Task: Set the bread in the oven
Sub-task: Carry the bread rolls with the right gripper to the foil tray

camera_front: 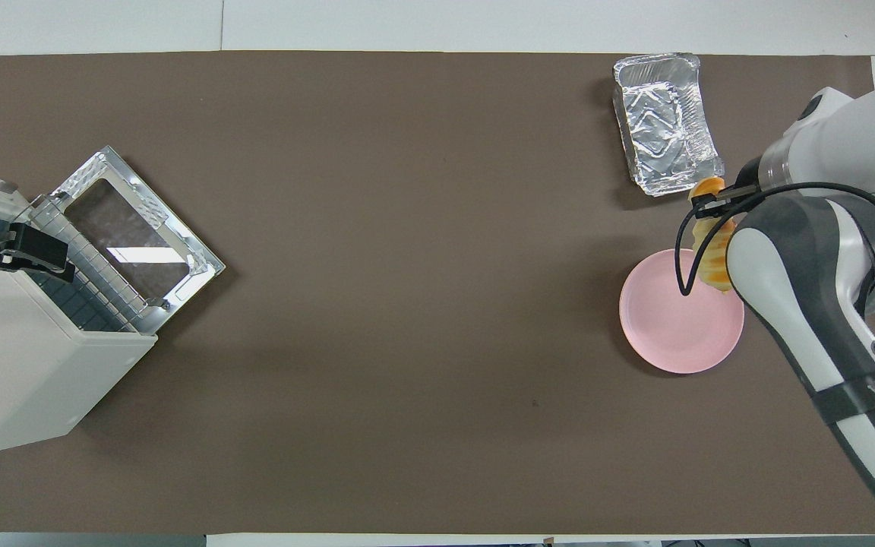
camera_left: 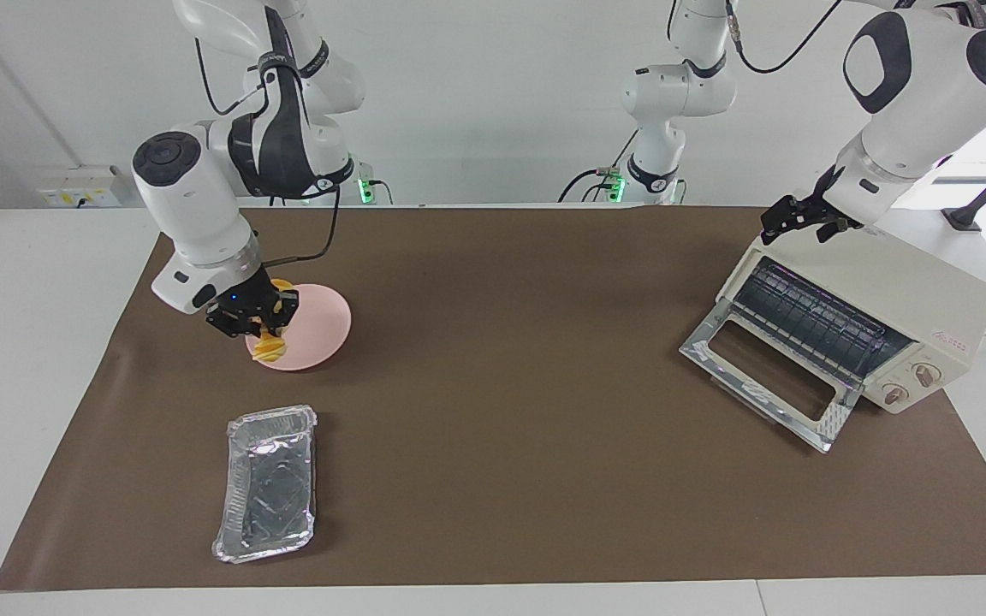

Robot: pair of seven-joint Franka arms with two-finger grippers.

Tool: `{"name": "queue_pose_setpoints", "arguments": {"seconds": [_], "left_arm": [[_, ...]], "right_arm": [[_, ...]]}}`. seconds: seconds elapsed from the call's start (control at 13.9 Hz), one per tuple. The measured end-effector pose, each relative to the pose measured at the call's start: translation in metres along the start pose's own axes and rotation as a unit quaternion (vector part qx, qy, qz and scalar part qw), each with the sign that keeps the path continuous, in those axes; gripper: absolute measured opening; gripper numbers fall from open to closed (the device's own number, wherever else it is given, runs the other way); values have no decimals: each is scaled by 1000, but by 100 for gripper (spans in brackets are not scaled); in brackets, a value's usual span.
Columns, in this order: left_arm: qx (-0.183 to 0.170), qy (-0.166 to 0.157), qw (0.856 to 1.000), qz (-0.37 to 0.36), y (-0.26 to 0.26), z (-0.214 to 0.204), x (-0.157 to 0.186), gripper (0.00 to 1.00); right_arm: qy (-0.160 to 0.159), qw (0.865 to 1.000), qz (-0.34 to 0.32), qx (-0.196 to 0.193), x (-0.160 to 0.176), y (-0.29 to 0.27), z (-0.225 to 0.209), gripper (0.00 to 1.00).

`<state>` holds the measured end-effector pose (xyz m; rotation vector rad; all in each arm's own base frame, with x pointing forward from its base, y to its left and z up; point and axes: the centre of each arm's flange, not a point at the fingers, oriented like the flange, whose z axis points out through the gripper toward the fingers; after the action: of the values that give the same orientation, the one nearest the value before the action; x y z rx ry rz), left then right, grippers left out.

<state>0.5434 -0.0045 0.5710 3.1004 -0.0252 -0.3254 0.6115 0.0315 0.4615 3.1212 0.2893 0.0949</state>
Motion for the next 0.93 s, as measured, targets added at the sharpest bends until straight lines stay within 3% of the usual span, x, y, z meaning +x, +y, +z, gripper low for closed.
{"name": "queue_pose_setpoints", "arguments": {"seconds": [0.29, 0.65, 0.93], "left_arm": [[0, 0, 1000, 0, 0, 0, 0, 100], [0, 0, 1000, 0, 0, 0, 0, 100], [0, 0, 1000, 0, 0, 0, 0, 100]], "right_arm": [[11, 1000, -5, 0, 46, 6, 5, 14], [1, 1000, -8, 1, 112, 21, 67, 14], [13, 1000, -10, -10, 136, 29, 105, 14]]}}
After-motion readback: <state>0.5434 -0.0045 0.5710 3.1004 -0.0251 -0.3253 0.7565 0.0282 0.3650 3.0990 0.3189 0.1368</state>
